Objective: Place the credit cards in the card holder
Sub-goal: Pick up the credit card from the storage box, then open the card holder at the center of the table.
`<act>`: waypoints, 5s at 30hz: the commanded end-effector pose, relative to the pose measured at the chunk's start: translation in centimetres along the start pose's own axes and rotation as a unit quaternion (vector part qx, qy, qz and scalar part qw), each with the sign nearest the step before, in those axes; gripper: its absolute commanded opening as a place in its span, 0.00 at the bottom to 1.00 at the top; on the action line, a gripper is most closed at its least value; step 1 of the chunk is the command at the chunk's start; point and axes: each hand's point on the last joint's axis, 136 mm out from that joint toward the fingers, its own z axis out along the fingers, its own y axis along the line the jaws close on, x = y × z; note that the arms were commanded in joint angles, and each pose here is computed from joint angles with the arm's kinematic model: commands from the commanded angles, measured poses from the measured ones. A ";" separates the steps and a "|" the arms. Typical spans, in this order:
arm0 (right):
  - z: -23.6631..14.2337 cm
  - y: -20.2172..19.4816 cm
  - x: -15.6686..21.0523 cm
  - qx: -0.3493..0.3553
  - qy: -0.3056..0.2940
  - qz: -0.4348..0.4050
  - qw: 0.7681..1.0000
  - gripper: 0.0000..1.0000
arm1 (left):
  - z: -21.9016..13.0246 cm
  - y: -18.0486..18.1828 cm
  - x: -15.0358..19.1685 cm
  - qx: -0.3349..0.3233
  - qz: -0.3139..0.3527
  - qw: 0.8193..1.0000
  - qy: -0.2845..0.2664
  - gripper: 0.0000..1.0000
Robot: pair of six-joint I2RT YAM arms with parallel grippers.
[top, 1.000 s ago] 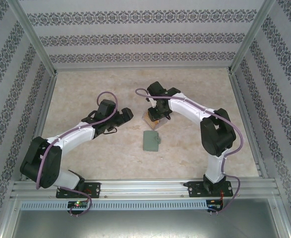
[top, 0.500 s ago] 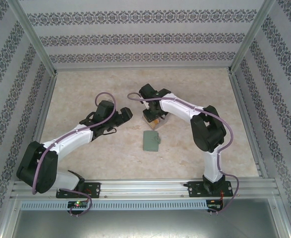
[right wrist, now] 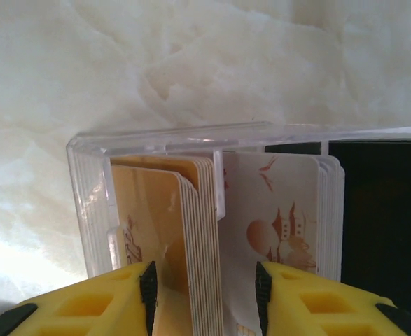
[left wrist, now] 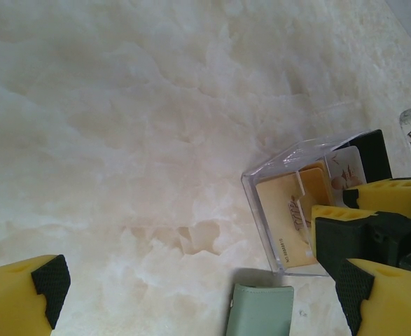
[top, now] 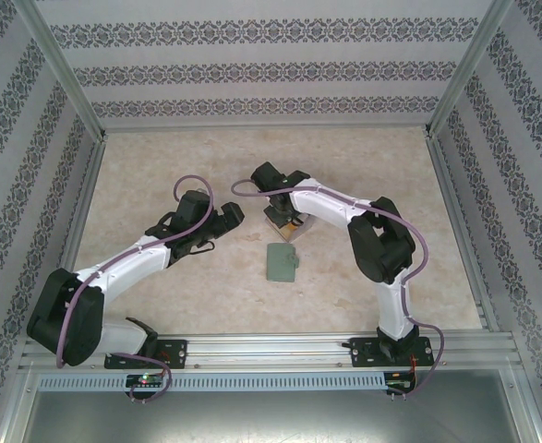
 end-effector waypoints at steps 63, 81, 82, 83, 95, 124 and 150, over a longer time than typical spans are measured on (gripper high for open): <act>-4.3 -3.0 -0.6 -0.102 -0.052 0.129 0.985 0.04 | 1.8 -2.5 1.0 0.022 0.011 0.999 0.046 0.99; -9.9 -4.2 -0.9 -0.300 -0.109 0.411 0.854 0.00 | 3.6 -9.2 1.7 0.162 -0.007 0.981 0.110 1.00; -10.4 -4.1 -1.1 -0.311 -0.117 0.415 0.847 0.01 | 3.6 -9.8 1.5 0.177 -0.009 0.978 0.112 1.00; -11.1 -4.0 -1.3 -0.326 -0.128 0.417 0.839 0.00 | 3.5 -10.4 1.4 0.192 -0.012 0.974 0.115 1.00; -16.7 -4.8 -2.3 -0.460 -0.176 0.445 0.748 0.01 | 2.3 -17.4 -1.7 0.367 -0.030 0.915 0.163 0.88; -18.5 -4.4 -4.0 -0.551 -0.193 0.428 0.690 0.29 | -1.2 -20.2 -3.6 0.455 -0.070 0.877 0.139 0.00; -10.4 1.9 7.3 -0.296 -0.079 0.355 0.883 0.08 | 0.9 -4.4 3.5 0.040 0.009 0.991 0.128 0.85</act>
